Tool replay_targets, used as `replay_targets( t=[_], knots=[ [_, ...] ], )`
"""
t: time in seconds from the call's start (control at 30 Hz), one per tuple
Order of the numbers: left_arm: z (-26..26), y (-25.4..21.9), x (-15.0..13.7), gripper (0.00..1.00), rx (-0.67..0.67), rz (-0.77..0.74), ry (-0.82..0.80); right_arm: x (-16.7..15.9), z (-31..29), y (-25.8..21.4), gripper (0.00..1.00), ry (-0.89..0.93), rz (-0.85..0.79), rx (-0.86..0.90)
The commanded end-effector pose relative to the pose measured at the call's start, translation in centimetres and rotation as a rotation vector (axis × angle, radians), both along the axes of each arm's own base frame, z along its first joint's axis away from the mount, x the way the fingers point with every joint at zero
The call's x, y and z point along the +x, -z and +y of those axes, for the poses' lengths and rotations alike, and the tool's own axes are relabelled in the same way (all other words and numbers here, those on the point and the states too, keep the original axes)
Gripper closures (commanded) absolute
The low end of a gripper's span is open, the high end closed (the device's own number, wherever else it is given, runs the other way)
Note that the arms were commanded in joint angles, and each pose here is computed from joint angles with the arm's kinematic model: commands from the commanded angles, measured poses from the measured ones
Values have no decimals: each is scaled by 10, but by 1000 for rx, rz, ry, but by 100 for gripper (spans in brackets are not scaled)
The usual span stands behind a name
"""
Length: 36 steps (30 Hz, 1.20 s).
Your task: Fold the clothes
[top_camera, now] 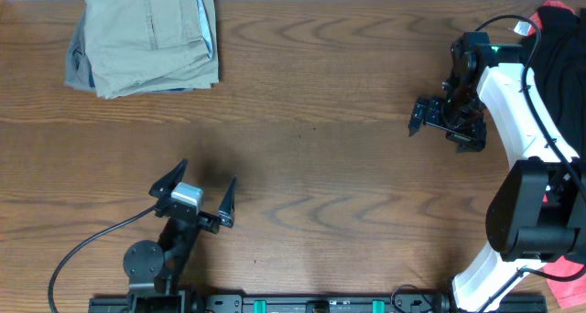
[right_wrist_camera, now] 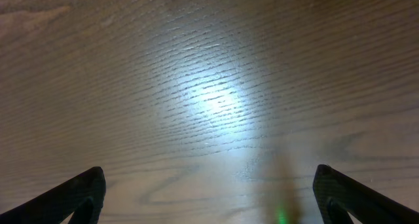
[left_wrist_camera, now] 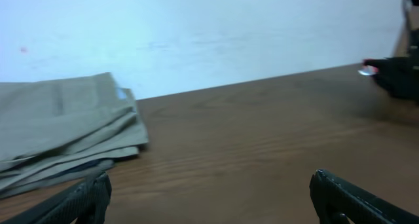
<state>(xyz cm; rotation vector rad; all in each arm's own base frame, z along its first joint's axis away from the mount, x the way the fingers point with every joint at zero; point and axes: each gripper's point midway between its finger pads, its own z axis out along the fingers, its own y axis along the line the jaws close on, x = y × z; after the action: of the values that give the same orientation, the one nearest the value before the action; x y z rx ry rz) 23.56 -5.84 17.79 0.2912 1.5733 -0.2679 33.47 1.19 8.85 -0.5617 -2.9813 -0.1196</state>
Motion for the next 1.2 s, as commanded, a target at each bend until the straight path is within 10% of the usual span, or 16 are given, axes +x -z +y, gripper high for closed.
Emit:
replay_targets(
  t=[0.0, 0.37, 1.17],
  knots=[
    [20, 2, 6, 2, 14, -27, -117, 2, -1, -3, 1, -13, -12, -9],
    [66, 34, 9, 2, 34, 97, -372, 2, -1, -3, 1, -13, -12, -9],
    [71, 39, 8, 2, 36, 119, -392, 2, -1, -3, 1, -13, -12, -9]
  ],
)
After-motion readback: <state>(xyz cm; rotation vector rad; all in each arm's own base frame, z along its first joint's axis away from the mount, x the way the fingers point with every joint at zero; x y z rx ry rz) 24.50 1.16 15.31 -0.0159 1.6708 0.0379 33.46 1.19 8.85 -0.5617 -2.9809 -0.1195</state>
